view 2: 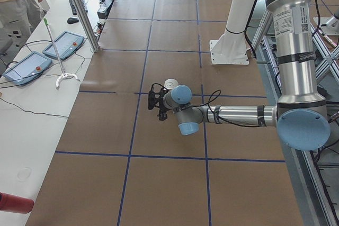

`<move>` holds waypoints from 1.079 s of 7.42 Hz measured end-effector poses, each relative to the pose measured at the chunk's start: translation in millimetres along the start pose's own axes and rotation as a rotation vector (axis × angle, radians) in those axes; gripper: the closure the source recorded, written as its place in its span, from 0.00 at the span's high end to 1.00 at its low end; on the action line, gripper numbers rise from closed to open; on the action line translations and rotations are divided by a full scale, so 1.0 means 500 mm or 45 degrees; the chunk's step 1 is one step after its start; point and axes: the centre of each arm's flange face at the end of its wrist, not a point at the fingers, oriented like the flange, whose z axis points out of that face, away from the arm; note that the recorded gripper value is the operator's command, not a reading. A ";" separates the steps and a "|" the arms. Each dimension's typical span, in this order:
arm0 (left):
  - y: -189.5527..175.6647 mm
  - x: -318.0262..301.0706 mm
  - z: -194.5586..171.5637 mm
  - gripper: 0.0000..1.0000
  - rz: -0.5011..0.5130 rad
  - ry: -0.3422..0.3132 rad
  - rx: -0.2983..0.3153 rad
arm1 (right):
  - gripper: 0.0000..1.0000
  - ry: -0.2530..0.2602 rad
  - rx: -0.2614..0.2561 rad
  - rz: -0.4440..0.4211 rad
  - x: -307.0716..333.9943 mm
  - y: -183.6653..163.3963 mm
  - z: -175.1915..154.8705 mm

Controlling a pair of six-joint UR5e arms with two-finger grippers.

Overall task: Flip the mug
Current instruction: 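Move the left gripper toward the white smiley mug lying on its side, then close the left gripper on the rim of the white mug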

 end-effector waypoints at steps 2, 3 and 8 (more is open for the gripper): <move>0.054 0.053 -0.007 1.00 -0.098 0.275 0.018 | 1.00 0.000 0.000 0.000 0.000 0.000 0.000; 0.065 0.059 -0.002 1.00 -0.123 0.368 0.047 | 1.00 0.000 0.000 0.000 0.000 0.000 0.000; 0.135 0.052 0.144 1.00 -0.117 0.686 0.069 | 1.00 0.000 0.000 0.000 0.000 0.000 0.000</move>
